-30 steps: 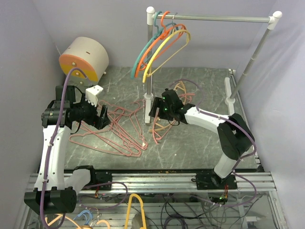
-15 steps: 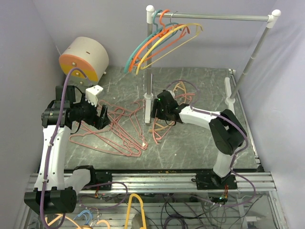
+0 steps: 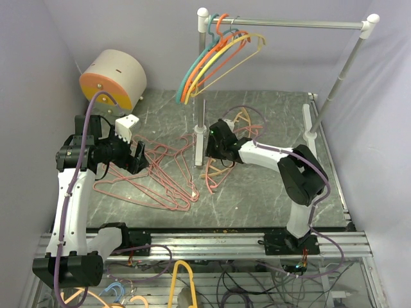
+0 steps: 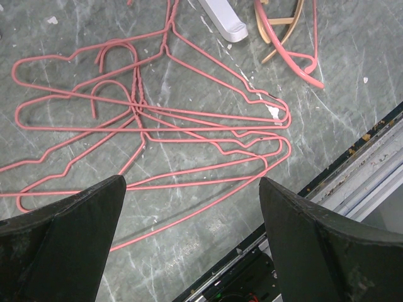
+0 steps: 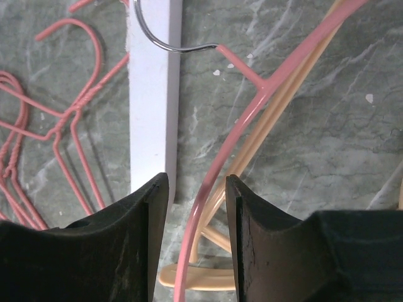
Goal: Organize the hangers
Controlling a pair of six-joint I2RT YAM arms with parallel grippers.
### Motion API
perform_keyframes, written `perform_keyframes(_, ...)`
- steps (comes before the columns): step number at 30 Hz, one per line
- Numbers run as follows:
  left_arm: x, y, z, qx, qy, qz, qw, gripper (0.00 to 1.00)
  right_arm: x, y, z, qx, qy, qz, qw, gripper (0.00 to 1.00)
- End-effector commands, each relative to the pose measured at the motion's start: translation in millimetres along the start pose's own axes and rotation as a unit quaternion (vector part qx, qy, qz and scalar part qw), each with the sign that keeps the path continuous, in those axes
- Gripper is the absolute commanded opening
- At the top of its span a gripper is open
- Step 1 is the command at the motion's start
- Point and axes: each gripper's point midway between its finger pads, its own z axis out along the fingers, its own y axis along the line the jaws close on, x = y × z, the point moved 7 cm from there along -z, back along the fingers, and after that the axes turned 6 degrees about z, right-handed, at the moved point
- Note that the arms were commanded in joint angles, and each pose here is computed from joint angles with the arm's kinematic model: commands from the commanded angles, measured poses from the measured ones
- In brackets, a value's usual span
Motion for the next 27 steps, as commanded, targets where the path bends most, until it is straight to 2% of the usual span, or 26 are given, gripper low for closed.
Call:
perform_keyframes(1, -1.9, 1.6, -0.6, -0.007, -0.013, 0.005, 1.0, 0.99, -0.4, -2.4, 7.5, 0.022, -0.006, -0.01, 1.0, 0.41)
perform_keyframes(10, -2.1, 1.5, -1.1, -0.008, -0.014, 0.005, 1.0, 0.99, 2.3, -2.8, 18.4, 0.032, 0.001, -0.016, 0.999, 0.37)
perform_keyframes(15, -2.0, 1.7, -1.0, -0.008, -0.013, 0.004, 1.0, 0.99, 1.7, -2.0, 21.0, 0.034, 0.002, -0.019, 0.999, 0.18)
perform_keyframes(18, -1.8, 1.6, -0.8, -0.008, -0.013, 0.004, 1.0, 0.99, 2.2, -3.5, 19.2, 0.037, 0.004, -0.021, 0.999, 0.02)
perform_keyframes(19, -2.0, 1.7, -0.8, -0.008, -0.013, 0.004, 1.0, 0.99, 1.5, -4.3, 17.1, 0.04, 0.003, -0.021, 0.999, 0.0)
perform_keyframes(27, -2.2, 1.5, -1.4, -0.01, -0.014, 0.005, 1.0, 0.99, -7.8, -10.3, -24.2, 0.04, -0.021, -0.018, 0.999, 0.0)
